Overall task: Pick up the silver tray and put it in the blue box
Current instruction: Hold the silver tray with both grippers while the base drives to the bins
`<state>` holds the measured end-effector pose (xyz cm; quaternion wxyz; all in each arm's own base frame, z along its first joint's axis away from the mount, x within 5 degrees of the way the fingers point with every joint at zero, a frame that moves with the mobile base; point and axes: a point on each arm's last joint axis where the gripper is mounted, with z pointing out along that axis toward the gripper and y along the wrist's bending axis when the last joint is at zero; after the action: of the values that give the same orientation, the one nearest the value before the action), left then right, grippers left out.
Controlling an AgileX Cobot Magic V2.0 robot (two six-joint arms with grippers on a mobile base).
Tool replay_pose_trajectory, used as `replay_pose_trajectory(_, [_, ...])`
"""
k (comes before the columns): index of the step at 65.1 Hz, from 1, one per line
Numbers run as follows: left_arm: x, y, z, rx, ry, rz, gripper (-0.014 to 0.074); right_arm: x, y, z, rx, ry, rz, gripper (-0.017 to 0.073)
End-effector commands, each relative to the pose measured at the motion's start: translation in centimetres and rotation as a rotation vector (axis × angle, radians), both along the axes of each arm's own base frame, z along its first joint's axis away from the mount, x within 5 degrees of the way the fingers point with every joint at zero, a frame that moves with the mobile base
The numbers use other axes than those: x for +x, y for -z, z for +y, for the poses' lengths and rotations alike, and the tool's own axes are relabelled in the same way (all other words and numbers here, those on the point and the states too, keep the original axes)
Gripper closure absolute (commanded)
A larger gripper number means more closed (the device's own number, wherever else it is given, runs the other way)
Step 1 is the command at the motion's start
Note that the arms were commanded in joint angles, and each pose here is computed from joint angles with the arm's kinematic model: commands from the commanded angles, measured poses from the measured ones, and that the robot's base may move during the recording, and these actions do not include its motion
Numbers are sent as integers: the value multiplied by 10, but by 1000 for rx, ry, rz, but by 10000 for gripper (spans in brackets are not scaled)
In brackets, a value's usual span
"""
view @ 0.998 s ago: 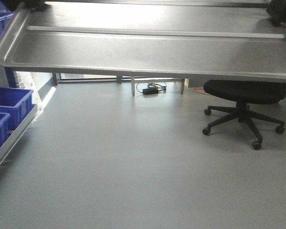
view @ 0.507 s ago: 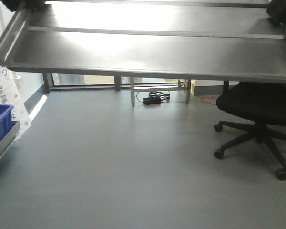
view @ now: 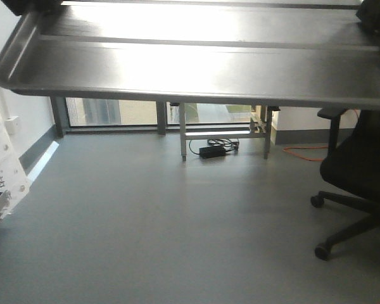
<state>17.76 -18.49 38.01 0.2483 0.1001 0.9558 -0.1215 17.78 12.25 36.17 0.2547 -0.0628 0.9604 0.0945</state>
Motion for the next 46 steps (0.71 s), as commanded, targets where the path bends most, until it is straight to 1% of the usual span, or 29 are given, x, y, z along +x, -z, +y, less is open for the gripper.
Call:
replay_pose_trajectory(1, [-2,-18,7,-20,11,-87,690,-1,-13,-6,-21,-18,-77,503])
replay_pose_trajectory(46, [-2,-18,7,-23,12,-85,690,-1,-13,-6,-21,-18,-77,503])
